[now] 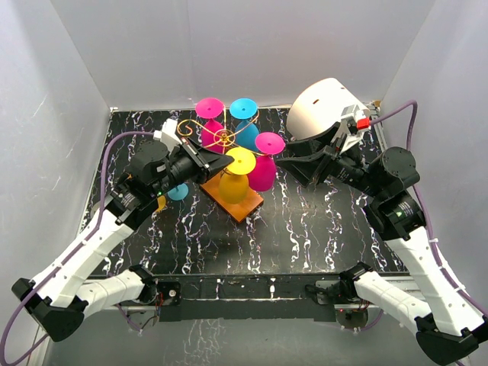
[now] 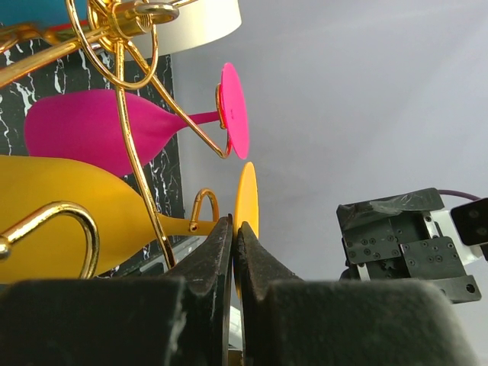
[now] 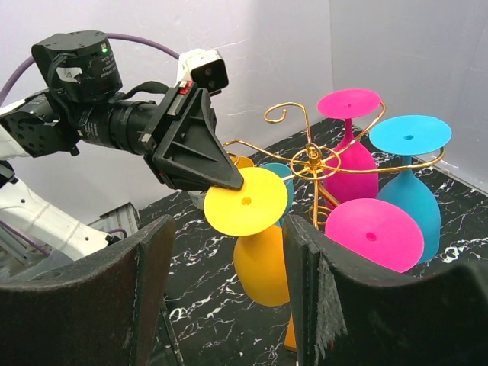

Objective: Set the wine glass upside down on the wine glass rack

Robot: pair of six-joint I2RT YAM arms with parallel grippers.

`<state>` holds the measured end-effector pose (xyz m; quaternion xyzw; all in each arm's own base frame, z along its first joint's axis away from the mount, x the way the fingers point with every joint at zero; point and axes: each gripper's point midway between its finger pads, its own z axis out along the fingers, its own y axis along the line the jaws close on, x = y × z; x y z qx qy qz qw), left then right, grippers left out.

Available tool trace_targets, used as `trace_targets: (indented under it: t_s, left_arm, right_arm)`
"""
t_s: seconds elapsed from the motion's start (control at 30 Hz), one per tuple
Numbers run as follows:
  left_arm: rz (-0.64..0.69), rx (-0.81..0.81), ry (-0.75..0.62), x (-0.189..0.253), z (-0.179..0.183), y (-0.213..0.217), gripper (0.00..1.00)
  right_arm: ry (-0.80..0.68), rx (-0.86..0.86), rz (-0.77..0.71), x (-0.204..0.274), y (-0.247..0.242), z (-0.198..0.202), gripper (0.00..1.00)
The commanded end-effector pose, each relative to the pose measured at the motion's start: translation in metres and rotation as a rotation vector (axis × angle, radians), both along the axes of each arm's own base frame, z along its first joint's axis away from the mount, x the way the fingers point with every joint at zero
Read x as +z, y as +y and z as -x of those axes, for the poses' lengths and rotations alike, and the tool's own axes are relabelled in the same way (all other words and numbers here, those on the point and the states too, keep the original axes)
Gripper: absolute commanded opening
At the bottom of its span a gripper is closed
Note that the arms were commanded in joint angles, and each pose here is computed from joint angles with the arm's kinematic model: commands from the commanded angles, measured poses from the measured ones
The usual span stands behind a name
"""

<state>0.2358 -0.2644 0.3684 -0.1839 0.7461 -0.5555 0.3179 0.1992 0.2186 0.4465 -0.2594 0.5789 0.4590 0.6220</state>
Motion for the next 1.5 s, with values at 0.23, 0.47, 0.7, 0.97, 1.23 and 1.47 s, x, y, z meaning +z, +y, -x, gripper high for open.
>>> trace_targets:
  t_s: [0.23, 0.47, 0.7, 0.97, 1.23, 1.47]
  left_arm:
    - [-0.032, 0.003, -0.078, 0.018, -0.003, 0.003, 0.00]
    - [-0.047, -0.008, -0.075, 0.014, -0.005, 0.000, 0.05]
    - [-0.066, -0.014, -0.070, 0.011, -0.006, -0.001, 0.17]
    - [-0.115, -0.015, -0.068, 0.012, 0.000, 0.006, 0.42]
    - [-0.206, -0.029, -0.076, 0.009, 0.011, 0.018, 0.58]
    - [-0.305, -0.051, -0.133, 0.014, 0.024, 0.034, 0.71]
  right_arm:
    - [-0.059, -0.021, -0.029, 0.013, -0.004, 0.002, 0.57]
    - [-0.058, -0.025, -0.028, 0.013, -0.004, 0.002, 0.57]
    - [-0.060, -0.031, -0.028, 0.015, -0.006, 0.003, 0.57]
    - [-0.087, -0.039, -0.044, 0.021, -0.007, 0.002, 0.57]
    - [-0.096, -0.053, -0.054, 0.022, -0.007, -0.003, 0.58]
    - [-0.099, -0.073, -0.069, 0.024, -0.009, -0.005, 0.59]
